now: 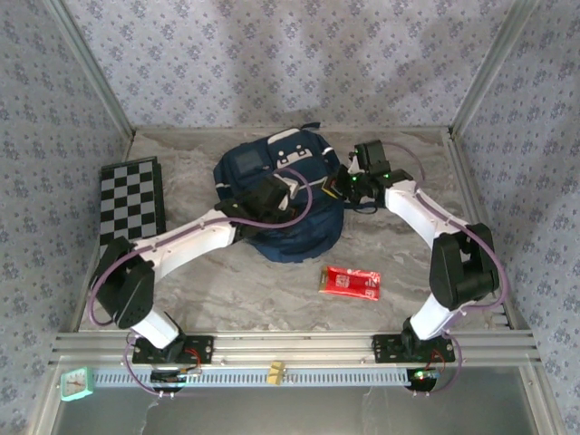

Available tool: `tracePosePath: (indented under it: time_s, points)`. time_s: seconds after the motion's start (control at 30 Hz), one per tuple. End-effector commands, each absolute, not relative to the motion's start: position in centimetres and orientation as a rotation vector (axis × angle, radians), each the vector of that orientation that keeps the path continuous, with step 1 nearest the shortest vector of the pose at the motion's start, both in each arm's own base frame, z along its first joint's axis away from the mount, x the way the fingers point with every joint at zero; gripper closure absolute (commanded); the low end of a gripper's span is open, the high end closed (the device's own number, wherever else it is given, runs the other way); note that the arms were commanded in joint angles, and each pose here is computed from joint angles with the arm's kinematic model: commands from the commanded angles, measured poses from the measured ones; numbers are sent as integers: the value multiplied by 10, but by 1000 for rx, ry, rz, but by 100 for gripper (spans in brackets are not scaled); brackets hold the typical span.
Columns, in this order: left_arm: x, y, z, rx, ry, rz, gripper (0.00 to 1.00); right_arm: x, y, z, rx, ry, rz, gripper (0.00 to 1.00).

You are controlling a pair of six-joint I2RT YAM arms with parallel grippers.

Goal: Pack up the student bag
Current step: Unzip the student bag at the top-center of the table.

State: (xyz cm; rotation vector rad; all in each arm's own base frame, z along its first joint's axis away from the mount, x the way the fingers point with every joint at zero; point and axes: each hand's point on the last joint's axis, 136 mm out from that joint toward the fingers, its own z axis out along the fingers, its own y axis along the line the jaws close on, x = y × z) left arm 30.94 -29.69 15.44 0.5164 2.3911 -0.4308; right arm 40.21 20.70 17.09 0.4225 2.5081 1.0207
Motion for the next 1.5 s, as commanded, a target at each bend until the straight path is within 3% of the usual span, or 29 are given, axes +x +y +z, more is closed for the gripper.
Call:
tracePosePath:
  time_s: [0.0, 0.23, 0.43, 0.73, 0.93, 1.07, 1.17, 1.27, 1.47]
  points:
    - [307, -253, 154, 445, 2409, -336, 100, 433, 179, 196, 376, 2410, 962, 100]
    - [326, -185, 131, 281, 2430, -207, 100, 445, 167, 201, 300, 2435, 931, 100]
    - [354, -165, 132, 267, 2312, -181, 100, 452, 160, 201, 266, 2438, 924, 100]
    - [389, -178, 132, 348, 2213, -249, 100, 471, 163, 201, 230, 2424, 944, 100]
    - [387, -182, 128, 278, 2268, -299, 98, 477, 161, 198, 233, 2418, 919, 100]
    - [381, -192, 120, 282, 2340, -276, 84, 469, 164, 194, 214, 2461, 912, 80]
    - [365, -208, 124, 333, 2353, -304, 61, 457, 154, 197, 238, 2454, 891, 60]
    - [350, -212, 129, 324, 2374, -295, 48, 436, 141, 201, 249, 2460, 808, 45]
    - [314, -215, 134, 200, 2463, -374, 35, 377, 102, 202, 316, 2473, 630, 27]
